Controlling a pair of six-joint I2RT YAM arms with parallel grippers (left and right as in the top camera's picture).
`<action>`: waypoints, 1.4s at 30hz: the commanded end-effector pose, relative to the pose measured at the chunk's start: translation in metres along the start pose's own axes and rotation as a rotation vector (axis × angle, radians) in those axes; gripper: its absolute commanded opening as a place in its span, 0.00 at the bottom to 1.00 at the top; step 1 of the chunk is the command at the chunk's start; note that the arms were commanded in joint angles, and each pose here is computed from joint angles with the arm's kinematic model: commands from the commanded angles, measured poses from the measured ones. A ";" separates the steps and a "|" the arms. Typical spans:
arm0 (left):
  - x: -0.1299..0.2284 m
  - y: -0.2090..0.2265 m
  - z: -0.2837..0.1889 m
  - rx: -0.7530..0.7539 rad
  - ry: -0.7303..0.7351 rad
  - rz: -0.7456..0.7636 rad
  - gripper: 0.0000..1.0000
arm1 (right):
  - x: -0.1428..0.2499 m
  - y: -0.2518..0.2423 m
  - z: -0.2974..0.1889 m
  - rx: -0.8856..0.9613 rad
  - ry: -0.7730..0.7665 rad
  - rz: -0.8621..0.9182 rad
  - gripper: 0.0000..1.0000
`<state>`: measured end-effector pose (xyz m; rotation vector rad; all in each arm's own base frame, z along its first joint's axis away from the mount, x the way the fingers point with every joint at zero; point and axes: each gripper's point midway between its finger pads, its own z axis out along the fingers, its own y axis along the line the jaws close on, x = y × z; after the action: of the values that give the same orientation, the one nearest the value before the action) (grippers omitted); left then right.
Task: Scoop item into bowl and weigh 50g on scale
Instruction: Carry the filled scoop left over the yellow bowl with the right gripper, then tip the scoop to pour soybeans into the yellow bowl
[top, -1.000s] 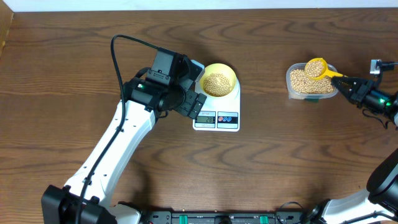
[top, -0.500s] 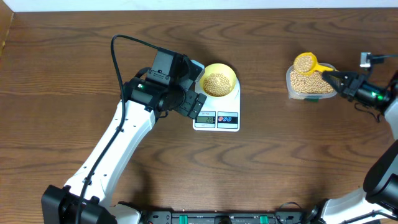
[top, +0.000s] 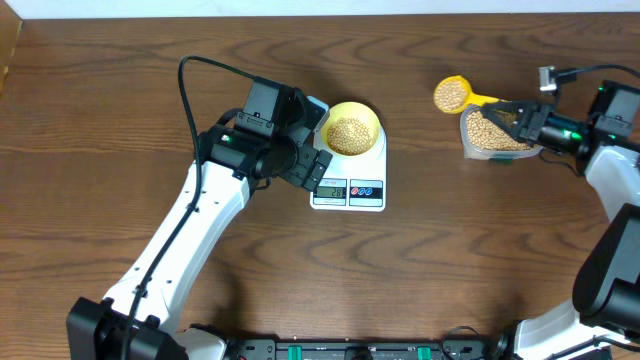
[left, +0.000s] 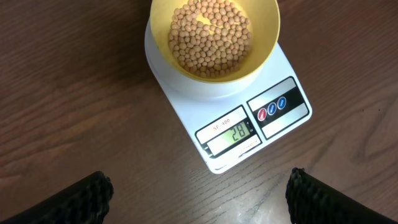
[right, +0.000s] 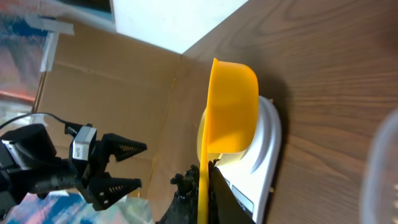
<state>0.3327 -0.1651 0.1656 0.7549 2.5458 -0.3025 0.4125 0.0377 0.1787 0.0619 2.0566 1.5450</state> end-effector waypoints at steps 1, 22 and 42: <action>-0.001 0.001 -0.005 -0.011 -0.009 0.020 0.90 | 0.009 0.007 0.015 -0.044 0.047 0.041 0.01; -0.001 0.001 -0.005 -0.011 -0.009 0.020 0.91 | 0.045 0.054 0.104 -0.121 0.201 -0.156 0.01; -0.001 0.001 -0.005 -0.011 -0.009 0.020 0.91 | 0.059 0.056 0.134 -0.093 0.206 -0.463 0.01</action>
<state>0.3327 -0.1650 0.1656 0.7544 2.5459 -0.3024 0.4059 0.1919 0.1887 -0.5179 1.9916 1.4595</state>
